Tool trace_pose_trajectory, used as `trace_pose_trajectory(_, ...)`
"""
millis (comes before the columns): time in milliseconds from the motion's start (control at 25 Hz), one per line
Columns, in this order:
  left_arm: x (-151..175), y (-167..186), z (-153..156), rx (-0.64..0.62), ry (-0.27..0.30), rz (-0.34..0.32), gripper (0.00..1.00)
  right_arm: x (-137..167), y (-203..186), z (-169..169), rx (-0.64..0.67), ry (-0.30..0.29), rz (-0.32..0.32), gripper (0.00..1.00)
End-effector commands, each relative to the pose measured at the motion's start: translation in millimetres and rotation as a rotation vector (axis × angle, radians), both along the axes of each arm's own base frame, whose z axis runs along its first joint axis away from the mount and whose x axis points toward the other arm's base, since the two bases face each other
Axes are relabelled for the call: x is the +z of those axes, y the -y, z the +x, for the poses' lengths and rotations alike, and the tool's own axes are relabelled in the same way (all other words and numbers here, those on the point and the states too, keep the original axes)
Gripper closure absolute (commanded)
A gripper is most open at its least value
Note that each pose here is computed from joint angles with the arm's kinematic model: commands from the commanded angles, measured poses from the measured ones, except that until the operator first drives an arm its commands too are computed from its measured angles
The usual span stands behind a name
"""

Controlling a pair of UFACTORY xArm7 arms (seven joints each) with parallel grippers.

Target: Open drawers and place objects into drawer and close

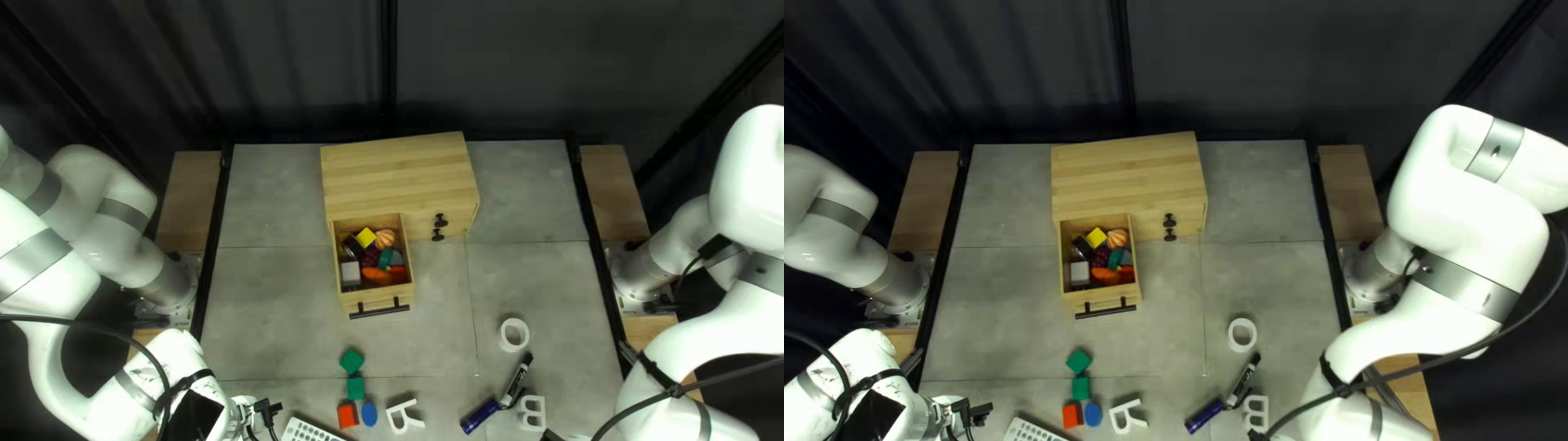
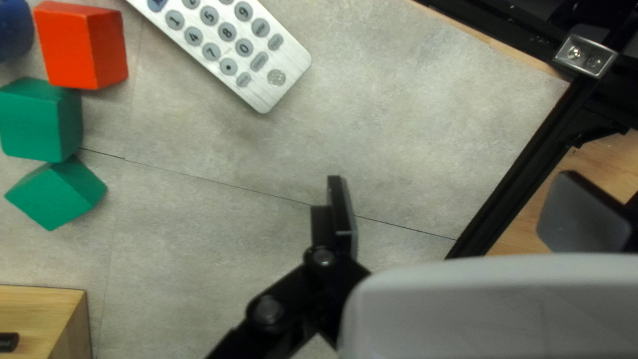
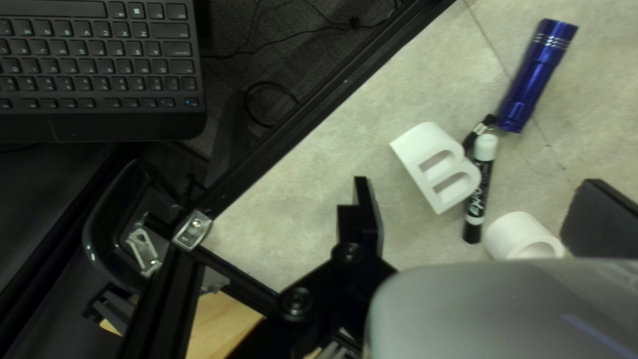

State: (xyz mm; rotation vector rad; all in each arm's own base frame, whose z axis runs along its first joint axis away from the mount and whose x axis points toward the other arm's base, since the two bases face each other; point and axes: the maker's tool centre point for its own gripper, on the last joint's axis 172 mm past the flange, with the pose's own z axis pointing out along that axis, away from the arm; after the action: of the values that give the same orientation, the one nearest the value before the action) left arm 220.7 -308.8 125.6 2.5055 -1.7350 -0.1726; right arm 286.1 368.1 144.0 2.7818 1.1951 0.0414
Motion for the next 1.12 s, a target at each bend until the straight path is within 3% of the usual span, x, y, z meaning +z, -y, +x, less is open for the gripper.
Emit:
trace_pose_trajectory(40, 0, 0, 0, 0.0, 0.0, 0.0, 0.0, -5, -2, -14, 0.004, 0.0, 0.023, 0.0)
trace_pose_trajectory(520, 0, 0, 0, 0.0, 0.0, 0.0, 0.0, -7, -4, -15, -0.011, 0.0, 0.029, 0.0)
trace_pose_trajectory(600, 18, -12, 3, -0.02, -0.007, 0.007, 0.0, -7, -4, -15, -0.011, 0.0, 0.029, 0.0)
trace_pose_trajectory(760, 38, -34, 47, -0.072, -0.002, 0.04, 0.0, -7, -4, -15, -0.011, 0.0, 0.029, 0.0)
trace_pose_trajectory(920, 40, -32, 88, -0.109, 0.008, 0.051, 0.0, -7, -4, -15, -0.011, 0.0, 0.029, 0.0)
trace_pose_trajectory(1120, 37, -27, 110, -0.238, 0.032, 0.042, 0.0, -7, -4, -15, -0.011, 0.0, 0.029, 0.0)
